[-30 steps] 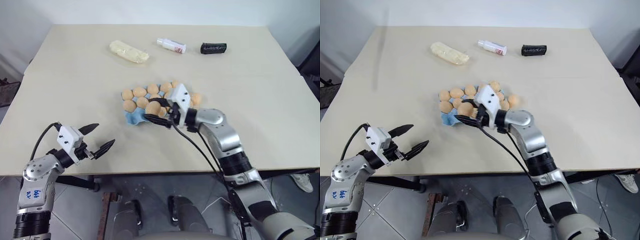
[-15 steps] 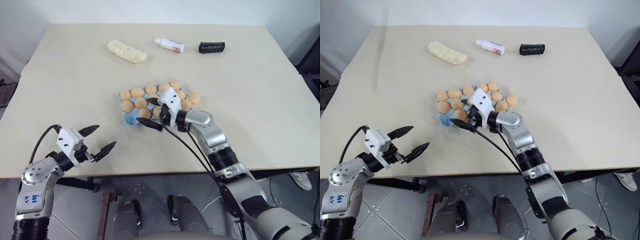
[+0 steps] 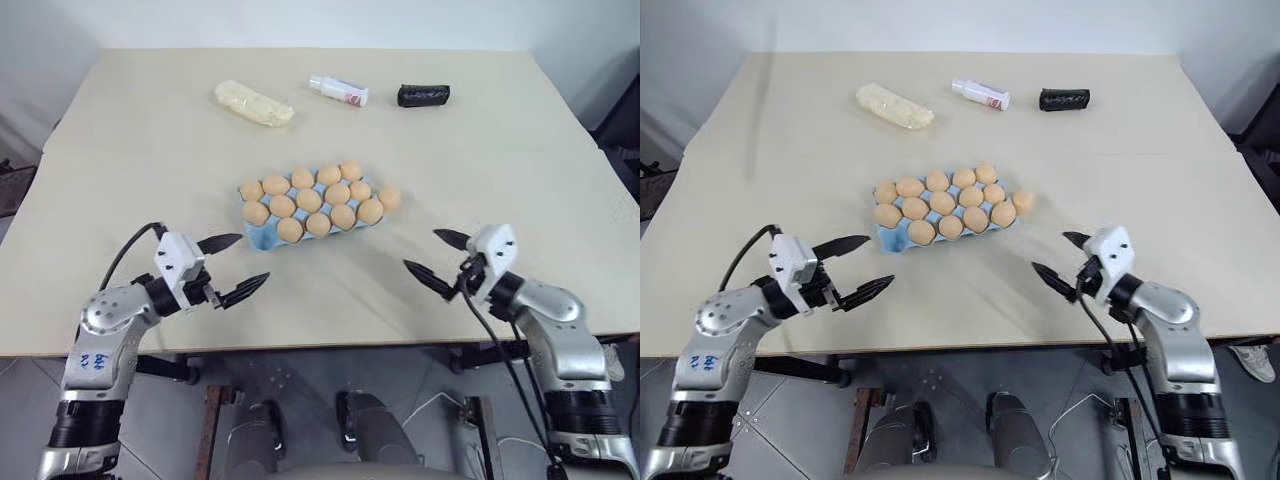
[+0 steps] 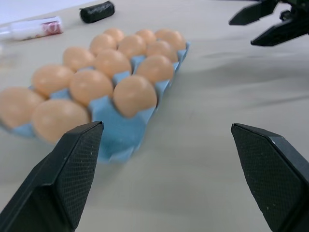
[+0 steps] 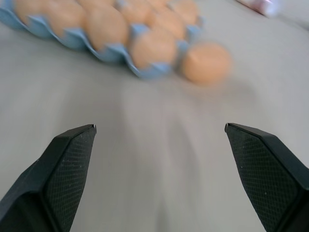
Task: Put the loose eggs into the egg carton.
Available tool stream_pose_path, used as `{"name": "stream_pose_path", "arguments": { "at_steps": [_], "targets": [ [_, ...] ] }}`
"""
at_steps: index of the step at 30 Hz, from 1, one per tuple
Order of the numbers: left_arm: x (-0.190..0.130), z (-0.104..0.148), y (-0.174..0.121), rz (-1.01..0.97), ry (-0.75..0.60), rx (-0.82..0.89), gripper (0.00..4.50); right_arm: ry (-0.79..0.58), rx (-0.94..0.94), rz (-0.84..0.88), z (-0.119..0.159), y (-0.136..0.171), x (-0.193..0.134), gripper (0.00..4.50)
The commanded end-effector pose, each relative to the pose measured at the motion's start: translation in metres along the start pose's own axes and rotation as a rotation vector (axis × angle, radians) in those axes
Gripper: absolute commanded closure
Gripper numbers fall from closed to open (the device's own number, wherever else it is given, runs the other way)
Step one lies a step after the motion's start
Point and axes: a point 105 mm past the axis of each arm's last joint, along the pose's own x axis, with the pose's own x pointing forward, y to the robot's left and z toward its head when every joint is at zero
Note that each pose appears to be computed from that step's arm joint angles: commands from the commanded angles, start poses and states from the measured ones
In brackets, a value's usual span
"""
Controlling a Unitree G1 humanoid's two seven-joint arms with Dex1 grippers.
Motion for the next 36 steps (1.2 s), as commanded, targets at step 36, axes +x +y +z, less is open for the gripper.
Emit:
{"name": "stream_pose_path", "arguments": {
  "at_steps": [36],
  "targets": [
    [-0.02, 0.006, 0.007, 0.134, -0.023, 0.044, 0.0, 0.12, 0.219, -0.068, 0.032, -0.055, 0.131, 0.02]
  ]
}}
